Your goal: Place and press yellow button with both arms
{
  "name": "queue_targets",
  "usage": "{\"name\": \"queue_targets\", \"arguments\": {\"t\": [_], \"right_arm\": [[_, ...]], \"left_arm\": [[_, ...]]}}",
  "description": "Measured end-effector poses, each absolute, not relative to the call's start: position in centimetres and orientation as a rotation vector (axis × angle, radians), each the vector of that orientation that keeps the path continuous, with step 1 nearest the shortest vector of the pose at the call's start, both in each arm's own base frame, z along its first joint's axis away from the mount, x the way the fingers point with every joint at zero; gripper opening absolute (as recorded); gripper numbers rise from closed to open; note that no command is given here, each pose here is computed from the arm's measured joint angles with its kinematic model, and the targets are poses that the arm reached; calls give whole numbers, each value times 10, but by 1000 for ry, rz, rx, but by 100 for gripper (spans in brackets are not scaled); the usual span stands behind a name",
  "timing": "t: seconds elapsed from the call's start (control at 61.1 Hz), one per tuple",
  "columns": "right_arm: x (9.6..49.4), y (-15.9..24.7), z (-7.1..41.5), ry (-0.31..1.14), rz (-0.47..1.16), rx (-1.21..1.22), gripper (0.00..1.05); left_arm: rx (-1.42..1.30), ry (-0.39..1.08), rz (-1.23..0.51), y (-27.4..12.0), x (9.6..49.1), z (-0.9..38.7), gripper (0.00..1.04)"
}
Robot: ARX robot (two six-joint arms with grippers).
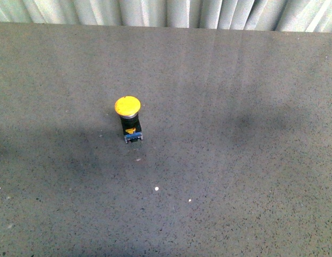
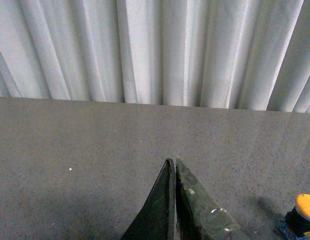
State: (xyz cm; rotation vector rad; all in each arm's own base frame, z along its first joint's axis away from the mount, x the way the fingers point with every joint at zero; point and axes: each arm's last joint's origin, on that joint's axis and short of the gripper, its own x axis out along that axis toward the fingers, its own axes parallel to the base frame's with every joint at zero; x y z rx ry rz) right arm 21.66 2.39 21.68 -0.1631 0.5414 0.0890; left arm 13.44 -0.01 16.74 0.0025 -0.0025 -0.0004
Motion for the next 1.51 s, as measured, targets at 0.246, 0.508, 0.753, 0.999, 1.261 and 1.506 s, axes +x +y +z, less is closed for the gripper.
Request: {"name": "queue_targets", "arguments": {"t": [0.246,0.508,0.753,0.999,1.261,1.506], "right_arm": [[303,108,199,689,281,-221,89],[342,166,187,756,347,-218,47],[354,195,181,798,405,-194,8],[358,206,166,861,428,-160,1],[361,213,162,881,462,-140,1],[363,216,154,910,476,-123,1]], "left_arm": [[2,-10,0,0,125,170,1],[3,-12,-1,0,118,171,1],[2,-14,0,0,113,171,1],[2,-13,0,0,109,170,1],[2,6,0,0,98,166,1],[2,4,0,0,98,166,1]]}}
